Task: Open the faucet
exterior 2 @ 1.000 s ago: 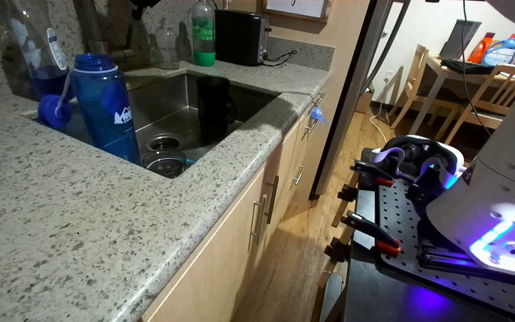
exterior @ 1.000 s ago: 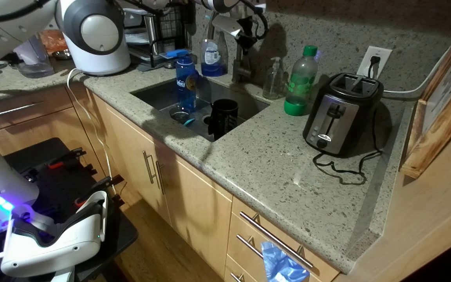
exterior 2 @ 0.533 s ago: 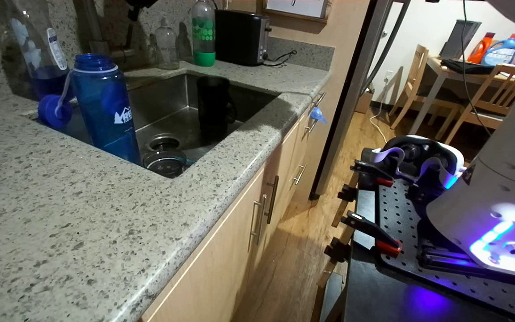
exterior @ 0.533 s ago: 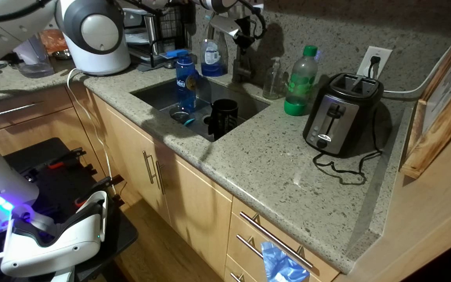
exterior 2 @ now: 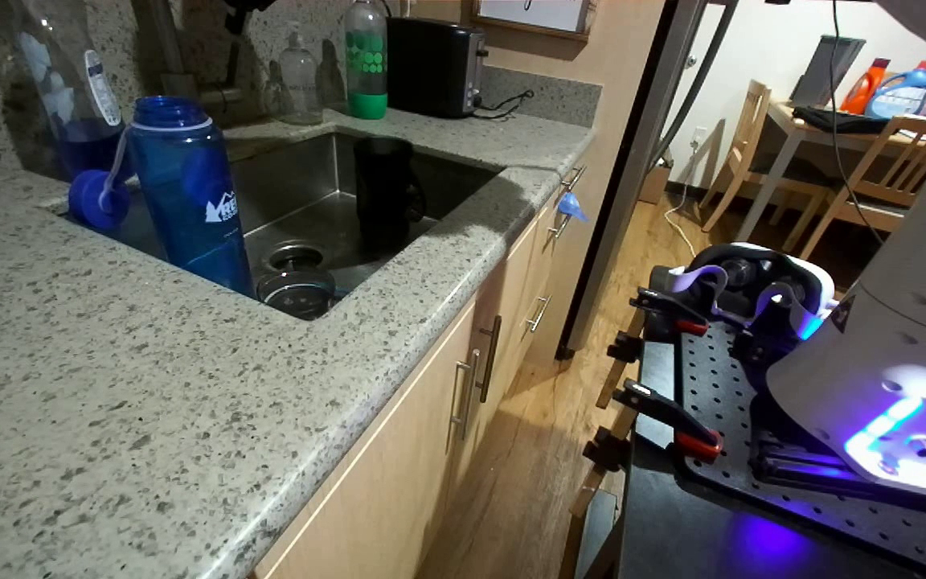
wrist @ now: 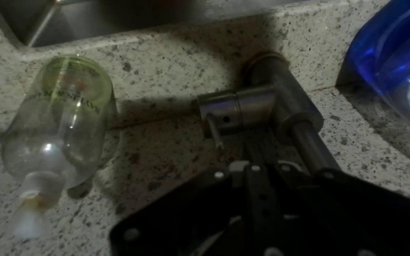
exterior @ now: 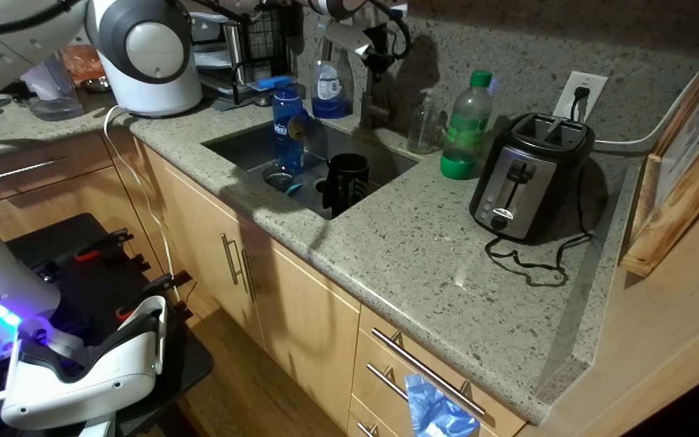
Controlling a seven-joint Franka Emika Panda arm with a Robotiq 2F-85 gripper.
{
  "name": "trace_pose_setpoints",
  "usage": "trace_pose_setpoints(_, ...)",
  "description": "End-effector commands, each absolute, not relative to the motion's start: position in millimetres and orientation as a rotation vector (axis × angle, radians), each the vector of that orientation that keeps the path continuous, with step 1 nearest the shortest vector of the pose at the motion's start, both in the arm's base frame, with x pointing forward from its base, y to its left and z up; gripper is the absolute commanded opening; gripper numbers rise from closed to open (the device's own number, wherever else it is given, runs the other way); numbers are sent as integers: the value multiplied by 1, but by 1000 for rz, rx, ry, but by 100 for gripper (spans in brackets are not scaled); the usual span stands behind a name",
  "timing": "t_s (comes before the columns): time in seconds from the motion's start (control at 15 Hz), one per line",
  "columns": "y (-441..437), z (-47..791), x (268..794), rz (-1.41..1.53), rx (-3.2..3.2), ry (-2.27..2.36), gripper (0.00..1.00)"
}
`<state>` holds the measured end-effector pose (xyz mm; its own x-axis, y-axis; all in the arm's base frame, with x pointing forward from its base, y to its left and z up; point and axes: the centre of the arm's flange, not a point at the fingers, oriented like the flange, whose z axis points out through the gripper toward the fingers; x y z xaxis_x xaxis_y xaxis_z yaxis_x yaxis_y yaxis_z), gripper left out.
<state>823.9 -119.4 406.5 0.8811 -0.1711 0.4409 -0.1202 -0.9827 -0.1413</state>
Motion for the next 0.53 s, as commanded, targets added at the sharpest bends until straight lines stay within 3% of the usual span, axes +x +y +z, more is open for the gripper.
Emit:
trace_pose_setpoints(0.0, -123, 410, 819, -730, -2935, 242, 2)
trace_pose_setpoints(0.47, -126, 401, 825, -712, -2938, 247, 1)
